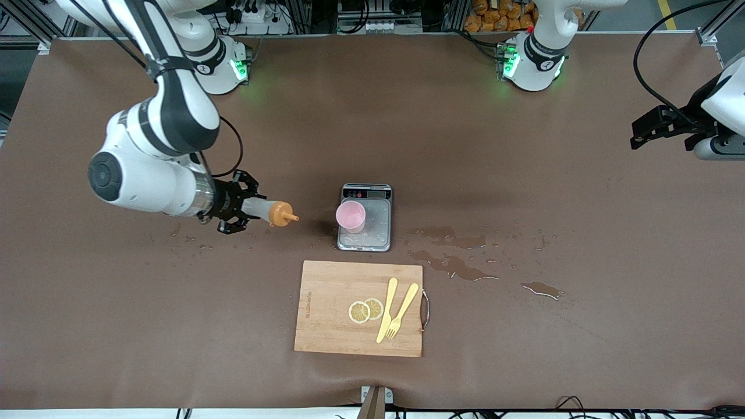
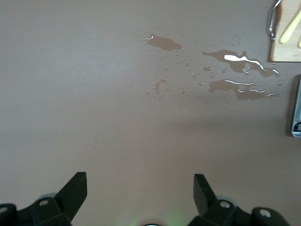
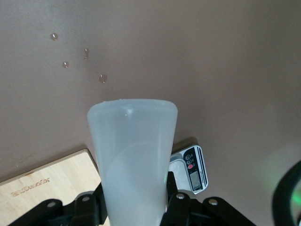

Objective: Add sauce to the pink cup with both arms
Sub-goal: 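Lift the sauce bottle with the right gripper and tilt it over the cup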

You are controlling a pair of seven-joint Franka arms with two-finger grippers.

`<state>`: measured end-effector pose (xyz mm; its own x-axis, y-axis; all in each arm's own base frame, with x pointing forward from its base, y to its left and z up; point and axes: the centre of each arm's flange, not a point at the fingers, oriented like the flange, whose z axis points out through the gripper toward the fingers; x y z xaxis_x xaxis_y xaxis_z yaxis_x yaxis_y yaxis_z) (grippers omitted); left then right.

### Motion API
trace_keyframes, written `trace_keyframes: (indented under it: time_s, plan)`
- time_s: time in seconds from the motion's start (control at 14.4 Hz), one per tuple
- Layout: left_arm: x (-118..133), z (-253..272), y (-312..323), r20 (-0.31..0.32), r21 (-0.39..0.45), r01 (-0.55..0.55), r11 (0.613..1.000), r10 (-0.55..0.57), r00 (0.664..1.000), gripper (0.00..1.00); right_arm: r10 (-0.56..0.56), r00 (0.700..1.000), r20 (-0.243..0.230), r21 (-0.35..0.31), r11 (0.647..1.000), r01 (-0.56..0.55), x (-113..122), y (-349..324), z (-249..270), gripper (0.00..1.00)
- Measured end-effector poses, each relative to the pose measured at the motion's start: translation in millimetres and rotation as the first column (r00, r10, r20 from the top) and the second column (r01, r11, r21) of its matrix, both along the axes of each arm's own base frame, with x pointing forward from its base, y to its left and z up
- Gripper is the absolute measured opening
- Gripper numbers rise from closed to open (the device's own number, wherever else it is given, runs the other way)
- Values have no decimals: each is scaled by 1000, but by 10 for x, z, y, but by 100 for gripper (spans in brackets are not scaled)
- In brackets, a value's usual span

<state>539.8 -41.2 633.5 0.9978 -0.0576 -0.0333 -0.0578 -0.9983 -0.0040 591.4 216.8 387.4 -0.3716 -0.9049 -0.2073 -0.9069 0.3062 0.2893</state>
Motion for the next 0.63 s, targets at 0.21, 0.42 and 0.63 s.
trace_keyframes:
  time_s: [0.21,0.42,0.63]
  plan:
    - [-23,70,-146,13,-1,9,1000,-9,1000,100,16,1000,-9,-123,992,-17,-82,234,-200,48]
    - [-63,75,-305,0,3,-24,1000,24,1000,100,19,1000,-19,-204,979,-22,-151,463,-417,48]
    - [-106,121,-426,-5,6,-51,999,51,999,100,20,1000,-14,-261,965,-23,-150,653,-510,48]
